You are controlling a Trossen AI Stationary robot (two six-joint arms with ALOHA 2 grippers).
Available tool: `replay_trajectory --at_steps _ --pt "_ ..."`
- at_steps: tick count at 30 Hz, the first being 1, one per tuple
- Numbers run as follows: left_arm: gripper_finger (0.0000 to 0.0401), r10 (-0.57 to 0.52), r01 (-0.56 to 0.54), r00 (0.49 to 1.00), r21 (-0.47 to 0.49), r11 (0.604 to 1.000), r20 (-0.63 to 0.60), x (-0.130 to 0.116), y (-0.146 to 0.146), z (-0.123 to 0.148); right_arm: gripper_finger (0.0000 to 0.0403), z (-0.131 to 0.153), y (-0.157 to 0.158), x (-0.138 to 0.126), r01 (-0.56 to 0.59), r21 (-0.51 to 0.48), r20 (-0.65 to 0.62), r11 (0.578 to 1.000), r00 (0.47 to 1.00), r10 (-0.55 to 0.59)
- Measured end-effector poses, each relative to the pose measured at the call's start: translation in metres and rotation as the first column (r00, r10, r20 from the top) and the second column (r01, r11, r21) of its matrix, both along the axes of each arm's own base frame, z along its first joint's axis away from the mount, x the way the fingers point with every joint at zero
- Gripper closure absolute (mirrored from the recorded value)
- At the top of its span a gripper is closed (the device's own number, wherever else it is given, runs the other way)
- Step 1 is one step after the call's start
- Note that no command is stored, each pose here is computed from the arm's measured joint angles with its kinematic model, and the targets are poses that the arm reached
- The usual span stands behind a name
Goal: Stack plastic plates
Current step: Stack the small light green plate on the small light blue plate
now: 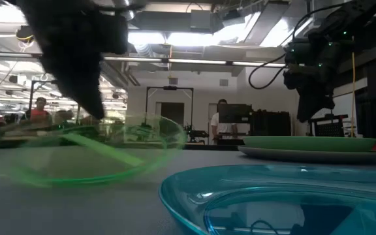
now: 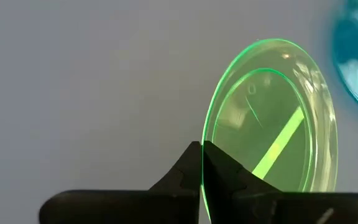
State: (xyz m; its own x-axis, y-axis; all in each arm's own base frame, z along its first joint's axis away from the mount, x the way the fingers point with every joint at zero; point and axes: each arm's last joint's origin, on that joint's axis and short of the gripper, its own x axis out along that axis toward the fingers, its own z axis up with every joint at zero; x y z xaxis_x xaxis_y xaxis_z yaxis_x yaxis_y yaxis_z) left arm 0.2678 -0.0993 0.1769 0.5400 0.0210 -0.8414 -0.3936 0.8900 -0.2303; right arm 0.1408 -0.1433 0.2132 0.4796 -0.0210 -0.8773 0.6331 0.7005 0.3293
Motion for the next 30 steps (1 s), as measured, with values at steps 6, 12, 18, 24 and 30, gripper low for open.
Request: replay_trajectory --at_steps 6,12,18,24,30 --pt "0.0401 0.087 -0.088 0.996 0.029 0.996 0.006 0.011 0.034 0.0 0.0326 0.004 -0.004 0.007 -0.008 -0.006 0.115 1.0 0.993 0.008" --pt "0.0401 0.214 -0.216 0.976 0.044 0.975 0.051 0.019 0.066 0.003 0.0326 0.009 -0.01 0.012 0.041 -0.034 0.189 0.999 0.981 -0.034" --pt "0.0401 0.324 -0.331 0.938 0.043 0.942 0.124 0.027 0.096 0.006 0.0326 0.015 -0.007 0.027 0.019 -0.089 0.269 0.996 0.963 0.006" --pt "0.0401 0.391 -0.405 0.894 0.023 0.914 0.216 0.033 0.118 0.012 0.0326 0.023 0.012 0.058 -0.108 -0.195 0.369 0.975 0.913 0.175" --pt "0.0401 0.367 -0.397 0.873 0.031 0.917 0.322 0.04 0.128 0.021 0.0326 0.025 0.034 0.089 -0.104 -0.237 0.422 0.966 0.885 0.199"
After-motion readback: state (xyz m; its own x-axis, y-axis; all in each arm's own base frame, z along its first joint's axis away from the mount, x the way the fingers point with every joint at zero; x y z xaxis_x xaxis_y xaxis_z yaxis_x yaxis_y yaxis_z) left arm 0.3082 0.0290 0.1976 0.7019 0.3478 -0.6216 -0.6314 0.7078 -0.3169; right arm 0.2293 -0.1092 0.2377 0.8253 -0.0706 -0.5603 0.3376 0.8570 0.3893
